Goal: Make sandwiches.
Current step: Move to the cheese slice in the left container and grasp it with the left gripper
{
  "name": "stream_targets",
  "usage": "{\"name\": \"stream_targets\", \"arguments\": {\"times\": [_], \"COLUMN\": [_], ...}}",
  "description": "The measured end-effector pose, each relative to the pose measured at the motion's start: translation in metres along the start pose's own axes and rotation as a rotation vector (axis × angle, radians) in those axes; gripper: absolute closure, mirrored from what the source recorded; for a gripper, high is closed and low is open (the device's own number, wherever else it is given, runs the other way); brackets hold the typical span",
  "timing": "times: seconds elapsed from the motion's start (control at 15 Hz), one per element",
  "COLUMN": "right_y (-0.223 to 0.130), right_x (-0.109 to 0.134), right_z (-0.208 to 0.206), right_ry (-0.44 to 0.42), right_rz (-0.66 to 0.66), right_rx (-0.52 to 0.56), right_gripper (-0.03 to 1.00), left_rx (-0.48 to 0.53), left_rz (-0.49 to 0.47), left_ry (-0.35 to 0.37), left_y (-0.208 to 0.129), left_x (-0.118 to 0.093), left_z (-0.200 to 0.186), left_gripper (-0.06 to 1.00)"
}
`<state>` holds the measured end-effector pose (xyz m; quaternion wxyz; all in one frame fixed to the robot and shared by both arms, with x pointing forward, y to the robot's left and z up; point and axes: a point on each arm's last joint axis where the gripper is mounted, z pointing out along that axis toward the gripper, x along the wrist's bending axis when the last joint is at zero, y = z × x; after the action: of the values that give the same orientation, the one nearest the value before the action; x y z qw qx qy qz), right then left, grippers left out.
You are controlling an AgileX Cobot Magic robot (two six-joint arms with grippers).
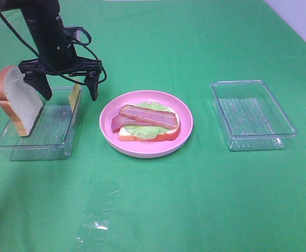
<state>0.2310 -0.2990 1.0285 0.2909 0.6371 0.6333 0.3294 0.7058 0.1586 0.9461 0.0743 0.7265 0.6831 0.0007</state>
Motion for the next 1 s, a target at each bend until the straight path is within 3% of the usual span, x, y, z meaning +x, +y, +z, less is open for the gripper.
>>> {"name": "stream_targets", "arguments": {"times": [0.6,1.0], "right_y": [0.0000,0.0000], "right_x": [0.0000,0.0000], "right_z": [0.0000,0.0000], "right_ry": [0.000,0.000], "right_rz": [0.000,0.000], "right_rx": [0.000,0.000], "right_gripper": [-0.01,-0.01], "left_rx": [0.012,0.017], "left_rz": [0.001,-0.009], "left_ry": [0.002,-0.025], "left_y": [0.0001,-0.0004], "left_x": [-0.0006,-0.0030], "left_z": [0.0067,0.0067], "left_gripper": [0.45,0.55]}}
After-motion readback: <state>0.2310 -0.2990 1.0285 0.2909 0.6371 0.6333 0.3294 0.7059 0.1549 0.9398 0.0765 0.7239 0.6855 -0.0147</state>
